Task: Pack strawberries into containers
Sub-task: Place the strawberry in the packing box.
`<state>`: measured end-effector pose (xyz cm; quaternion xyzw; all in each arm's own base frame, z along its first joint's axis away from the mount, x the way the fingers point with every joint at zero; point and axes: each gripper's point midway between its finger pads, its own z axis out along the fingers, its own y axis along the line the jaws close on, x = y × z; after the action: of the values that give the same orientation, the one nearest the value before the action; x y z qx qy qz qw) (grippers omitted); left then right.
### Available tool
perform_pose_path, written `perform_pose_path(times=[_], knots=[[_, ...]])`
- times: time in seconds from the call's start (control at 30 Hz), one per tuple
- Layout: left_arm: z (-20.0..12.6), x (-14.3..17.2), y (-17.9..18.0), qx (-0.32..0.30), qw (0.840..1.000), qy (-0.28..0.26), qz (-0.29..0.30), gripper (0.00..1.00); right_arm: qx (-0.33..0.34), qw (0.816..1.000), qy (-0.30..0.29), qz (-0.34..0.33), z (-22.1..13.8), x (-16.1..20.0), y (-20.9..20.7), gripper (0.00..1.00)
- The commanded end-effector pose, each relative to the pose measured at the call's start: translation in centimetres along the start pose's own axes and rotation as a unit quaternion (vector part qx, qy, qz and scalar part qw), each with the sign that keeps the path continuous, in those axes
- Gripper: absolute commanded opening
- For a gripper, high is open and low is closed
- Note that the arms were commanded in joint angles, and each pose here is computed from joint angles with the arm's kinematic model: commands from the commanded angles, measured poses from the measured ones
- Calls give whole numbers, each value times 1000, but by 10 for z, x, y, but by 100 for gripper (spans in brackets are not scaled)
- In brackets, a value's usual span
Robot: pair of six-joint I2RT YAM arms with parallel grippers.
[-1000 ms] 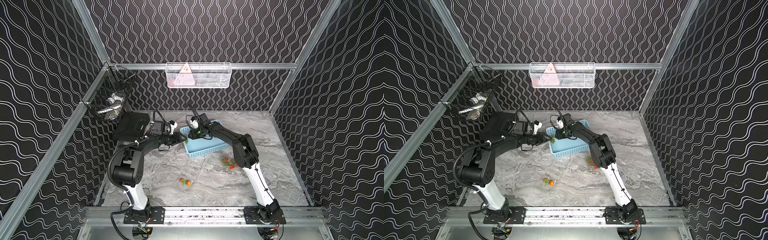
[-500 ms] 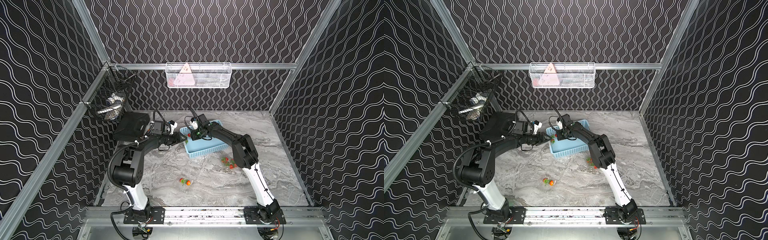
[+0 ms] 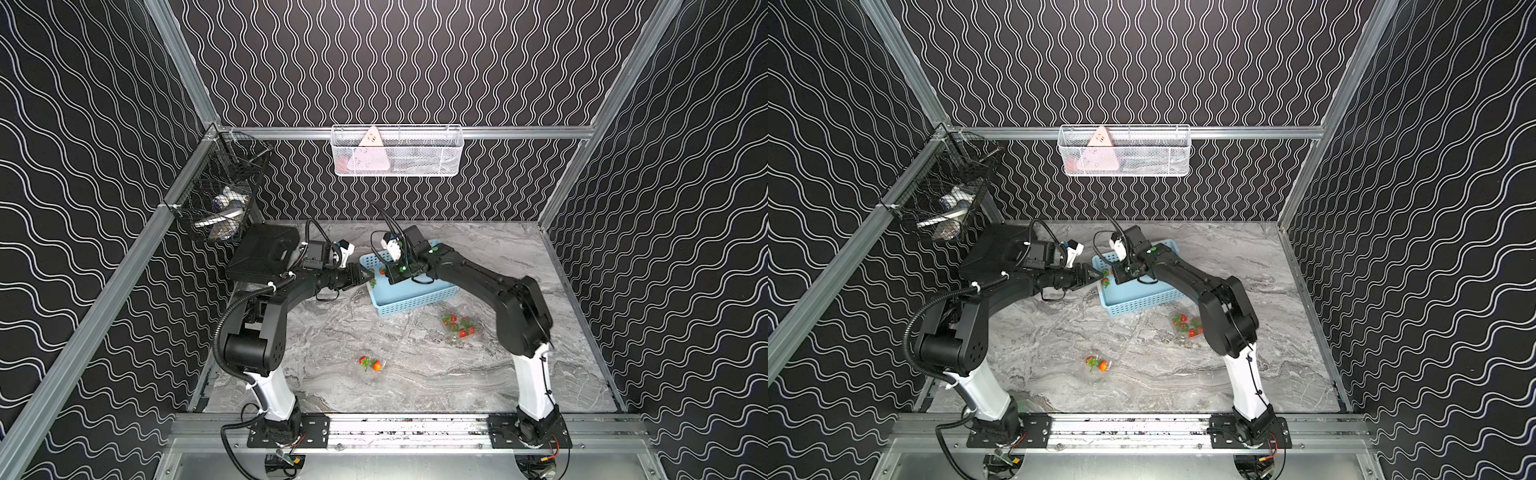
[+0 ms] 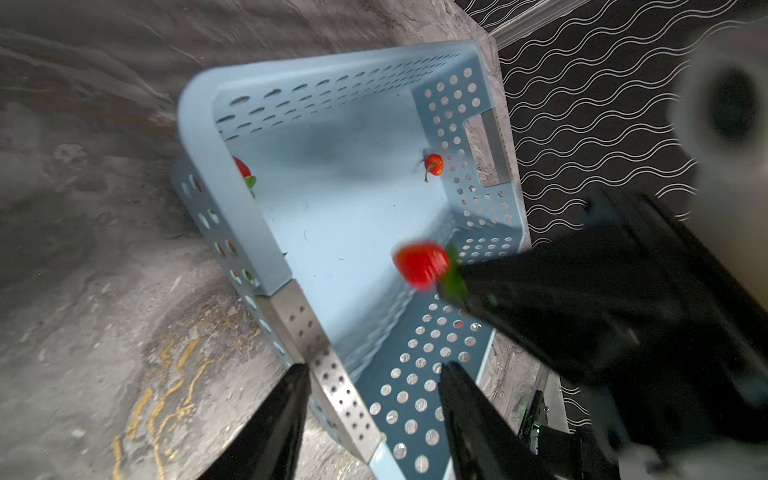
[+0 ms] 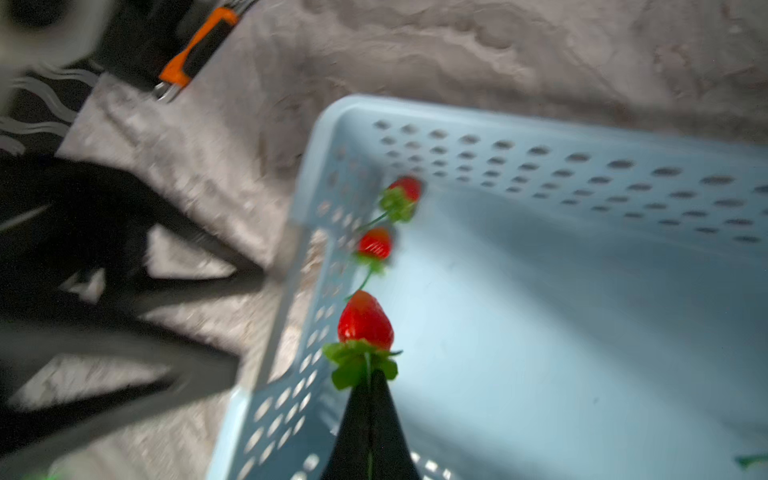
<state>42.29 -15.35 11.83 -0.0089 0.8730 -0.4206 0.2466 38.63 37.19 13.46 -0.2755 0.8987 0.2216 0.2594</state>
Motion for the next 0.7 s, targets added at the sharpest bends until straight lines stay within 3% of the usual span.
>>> perform_pose_path(times=[0.0,0.13,0.3,0.6,0.67], knots=[[-5,-7,-6,7,1000,-12,14,56,-22,999,-2,-33,-35,20,39,0],[-5,-8,-5,7,1000,-14,12,56,-75,995,43,-47,-64,74,95,0],[-6,-7,-4,4,1000,-15,10,56,-130,985,111,-40,-69,139,143,0],[-7,-7,-3,5,1000,-16,8,56,-135,968,200,-62,-44,206,174,0],[-7,-8,-4,5,1000,-17,9,56,-124,968,209,-66,-40,210,173,4]])
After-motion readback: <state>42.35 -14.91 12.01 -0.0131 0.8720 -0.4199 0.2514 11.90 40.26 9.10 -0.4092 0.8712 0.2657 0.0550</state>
